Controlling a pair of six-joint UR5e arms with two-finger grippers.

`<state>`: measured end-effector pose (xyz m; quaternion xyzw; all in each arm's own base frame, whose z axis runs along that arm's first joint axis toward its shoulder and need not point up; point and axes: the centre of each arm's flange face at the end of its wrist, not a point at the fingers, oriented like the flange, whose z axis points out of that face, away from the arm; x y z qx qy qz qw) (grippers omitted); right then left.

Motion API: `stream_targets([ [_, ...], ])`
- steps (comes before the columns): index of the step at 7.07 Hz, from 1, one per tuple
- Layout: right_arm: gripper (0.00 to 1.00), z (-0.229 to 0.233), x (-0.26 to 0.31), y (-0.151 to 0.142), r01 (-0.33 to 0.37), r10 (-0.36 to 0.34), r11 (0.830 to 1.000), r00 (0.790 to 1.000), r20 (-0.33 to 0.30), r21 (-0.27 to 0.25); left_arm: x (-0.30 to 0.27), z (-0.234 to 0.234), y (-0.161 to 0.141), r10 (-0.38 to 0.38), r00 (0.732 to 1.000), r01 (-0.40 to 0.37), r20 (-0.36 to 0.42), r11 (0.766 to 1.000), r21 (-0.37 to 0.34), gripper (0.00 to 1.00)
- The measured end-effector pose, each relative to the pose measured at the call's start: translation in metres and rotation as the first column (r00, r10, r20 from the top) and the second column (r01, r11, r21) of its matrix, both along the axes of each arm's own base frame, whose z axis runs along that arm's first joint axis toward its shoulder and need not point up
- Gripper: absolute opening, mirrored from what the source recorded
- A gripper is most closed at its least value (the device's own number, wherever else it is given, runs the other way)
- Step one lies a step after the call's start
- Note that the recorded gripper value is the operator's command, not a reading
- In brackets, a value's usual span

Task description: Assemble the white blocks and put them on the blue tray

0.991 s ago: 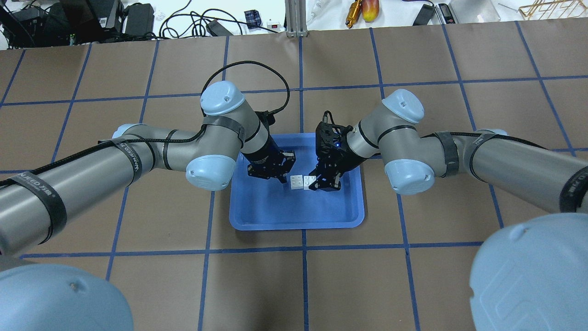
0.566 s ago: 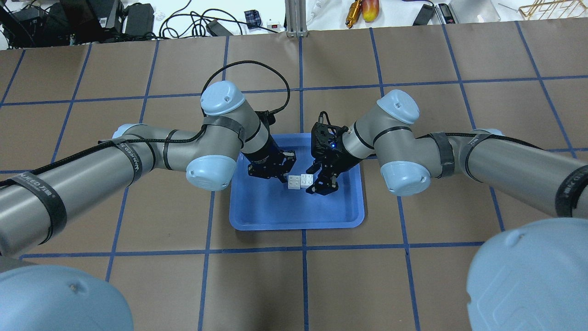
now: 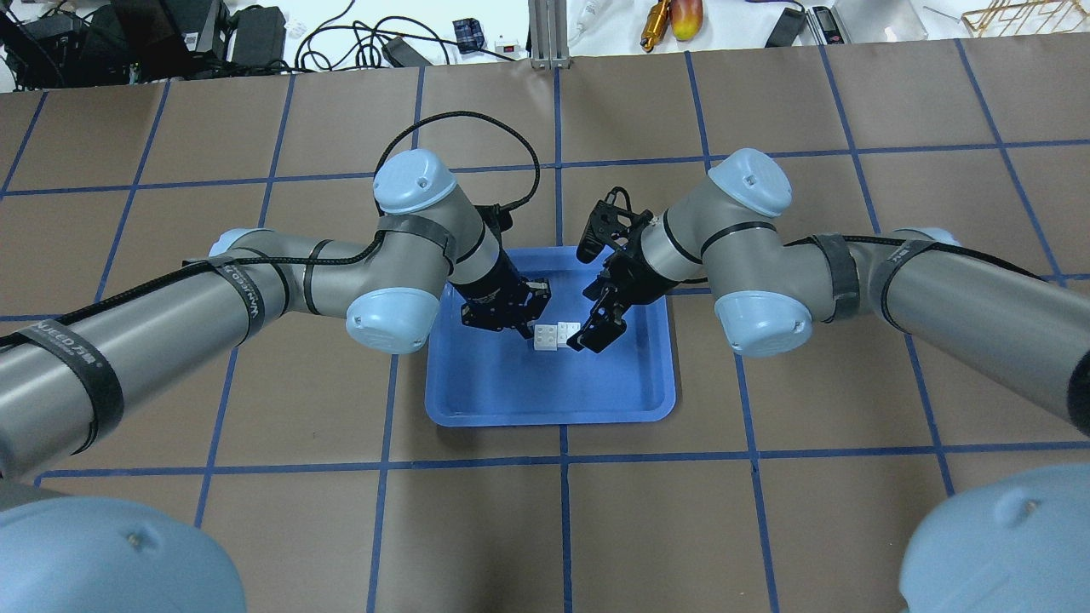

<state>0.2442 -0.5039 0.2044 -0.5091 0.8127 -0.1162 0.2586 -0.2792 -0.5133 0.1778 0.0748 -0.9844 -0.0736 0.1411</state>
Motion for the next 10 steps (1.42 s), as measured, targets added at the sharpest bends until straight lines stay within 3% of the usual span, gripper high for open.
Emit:
stream_targets([
  [1,1.00,0.024,-0.009,0.001,0.113,-0.110,0.993,0.992,-0.067,0.034,-0.002,0.000,0.001,0.002,1.000,-0.002,0.000,1.000,0.001,0.00],
  [2,1.00,0.051,-0.022,-0.004,0.247,-0.236,0.967,0.961,-0.143,0.065,-0.004,0.000,0.002,0.003,1.000,-0.003,0.002,1.000,0.003,0.00],
  [3,1.00,0.078,-0.039,-0.014,0.377,-0.350,0.921,0.912,-0.216,0.096,-0.007,0.000,0.004,0.002,1.000,-0.002,0.002,1.000,0.002,0.00],
  [4,1.00,0.109,-0.062,-0.028,0.498,-0.448,0.858,0.846,-0.289,0.126,-0.008,0.000,0.004,0.005,1.000,-0.005,0.002,1.000,0.004,0.00],
  [6,1.00,0.179,-0.104,-0.051,0.691,-0.576,0.704,0.692,-0.434,0.167,-0.009,0.000,0.004,0.028,1.000,-0.028,0.004,1.000,0.011,0.00],
  [7,1.00,0.212,-0.115,-0.053,0.770,-0.619,0.617,0.602,-0.504,0.160,-0.009,0.000,0.003,0.044,0.999,-0.044,0.006,0.999,0.015,0.00],
  [9,1.00,0.266,-0.121,-0.030,0.898,-0.690,0.418,0.413,-0.594,0.139,-0.009,0.006,0.001,0.074,0.997,-0.074,0.006,0.997,0.009,0.00],
  [10,1.00,0.279,-0.121,-0.019,0.922,-0.708,0.365,0.365,-0.605,0.129,-0.009,0.019,-0.006,0.079,0.997,-0.079,0.000,0.997,-0.019,0.00],
])
